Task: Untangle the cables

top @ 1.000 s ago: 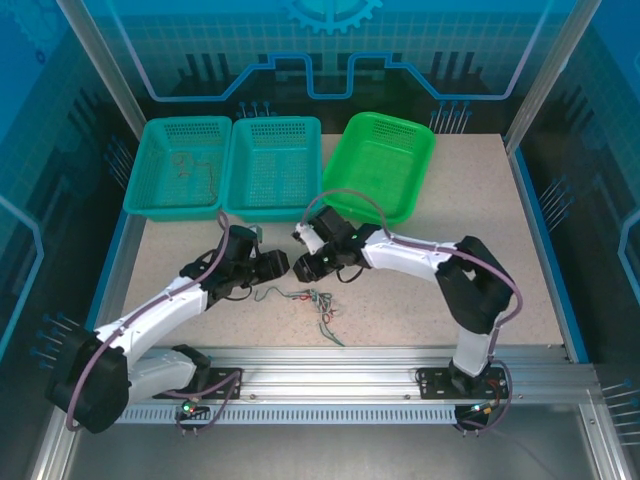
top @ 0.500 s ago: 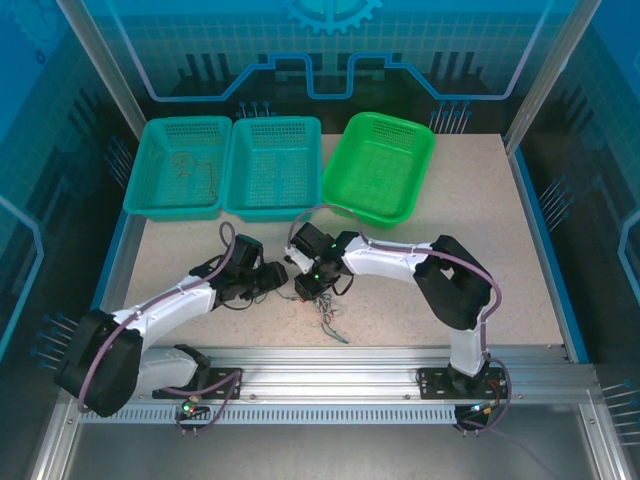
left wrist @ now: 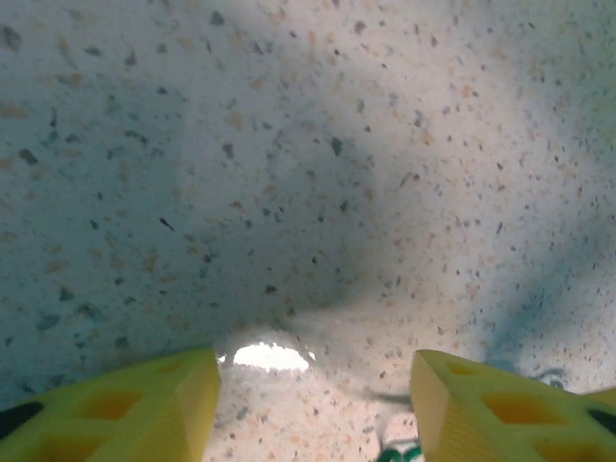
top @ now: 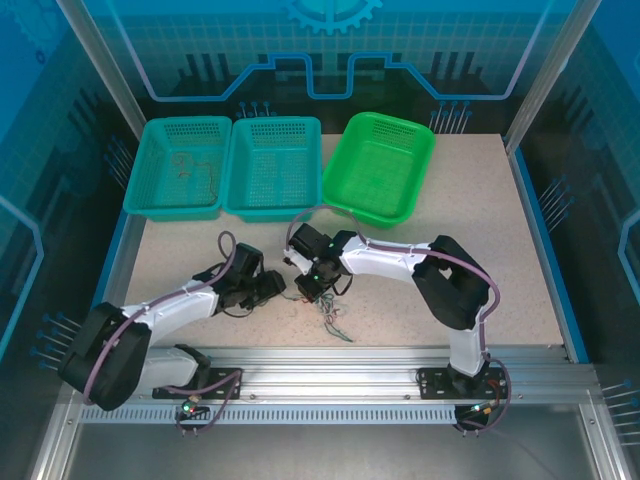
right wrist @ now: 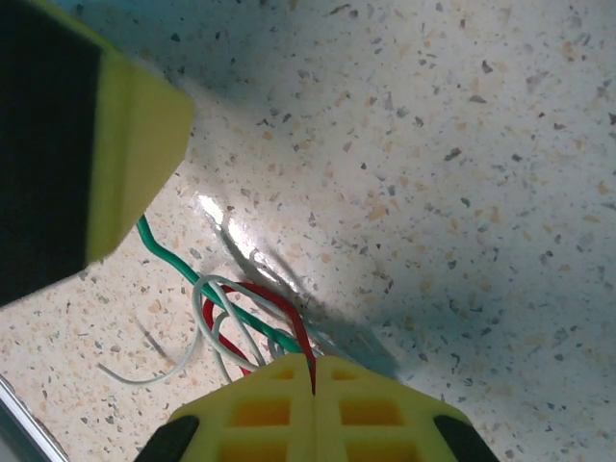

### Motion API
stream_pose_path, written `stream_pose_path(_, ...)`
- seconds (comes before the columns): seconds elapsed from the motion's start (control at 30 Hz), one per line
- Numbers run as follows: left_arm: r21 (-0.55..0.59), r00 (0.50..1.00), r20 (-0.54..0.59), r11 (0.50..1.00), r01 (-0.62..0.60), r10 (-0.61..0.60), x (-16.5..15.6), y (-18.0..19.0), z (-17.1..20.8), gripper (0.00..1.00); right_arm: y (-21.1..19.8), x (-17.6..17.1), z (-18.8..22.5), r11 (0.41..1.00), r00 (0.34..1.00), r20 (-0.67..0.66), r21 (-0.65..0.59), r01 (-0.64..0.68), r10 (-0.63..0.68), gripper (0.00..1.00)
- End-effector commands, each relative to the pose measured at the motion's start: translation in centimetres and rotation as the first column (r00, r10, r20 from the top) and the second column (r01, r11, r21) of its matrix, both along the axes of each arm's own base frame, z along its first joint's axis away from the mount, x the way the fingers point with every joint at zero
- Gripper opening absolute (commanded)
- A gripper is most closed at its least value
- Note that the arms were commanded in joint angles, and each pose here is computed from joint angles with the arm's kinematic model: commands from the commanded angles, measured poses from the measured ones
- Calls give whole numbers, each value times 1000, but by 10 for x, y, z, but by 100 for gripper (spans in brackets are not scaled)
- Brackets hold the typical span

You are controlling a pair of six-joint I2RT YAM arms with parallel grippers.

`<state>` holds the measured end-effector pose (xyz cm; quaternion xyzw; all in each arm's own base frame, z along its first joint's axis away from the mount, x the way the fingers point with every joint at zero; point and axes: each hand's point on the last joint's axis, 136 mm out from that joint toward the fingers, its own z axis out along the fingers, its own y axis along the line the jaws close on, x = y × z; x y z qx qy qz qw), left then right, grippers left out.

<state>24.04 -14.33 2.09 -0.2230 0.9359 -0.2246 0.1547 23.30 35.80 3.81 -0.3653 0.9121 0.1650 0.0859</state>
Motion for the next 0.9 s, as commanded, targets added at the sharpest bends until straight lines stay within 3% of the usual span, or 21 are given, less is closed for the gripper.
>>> stream_pose_path(0.0,-200,996,-8,976,84,-87,-6,-37,-3,52,13,-4,24,993,1000,-6,116,7,-7,0)
stream_pose_path(0.13,-325,992,-70,943,74,-102,-8,-57,-14,33,19,8,56,953,994,-26,284,108,-105,0)
stream_pose_path(0.27,-322,993,-101,946,31,-66,-8,-55,-28,0,16,18,86,896,984,-29,409,172,-175,0)
stream_pose_path(0.4,-262,993,-116,965,-4,-27,-9,-44,-33,0,-3,31,111,833,961,-35,491,256,-274,0)
stream_pose_path(0.53,-209,995,-101,978,-14,-8,-9,-35,-31,0,-34,50,131,729,915,-67,582,360,-398,0)
stream_pose_path(0.6,-212,997,-68,977,8,-23,-6,-36,-26,0,-43,53,135,719,909,-45,596,357,-414,0)
stream_pose_path(0.7,-238,998,49,970,46,-35,4,-37,-3,0,-49,49,130,767,913,-9,540,347,-407,0)
stream_pose_path(0.73,-239,994,103,969,57,-33,9,-36,9,5,-52,50,128,766,908,-15,532,362,-419,0)
stream_pose_path(0.87,-276,923,383,949,150,-35,20,-37,85,22,-76,63,114,670,814,-136,500,549,-565,0)
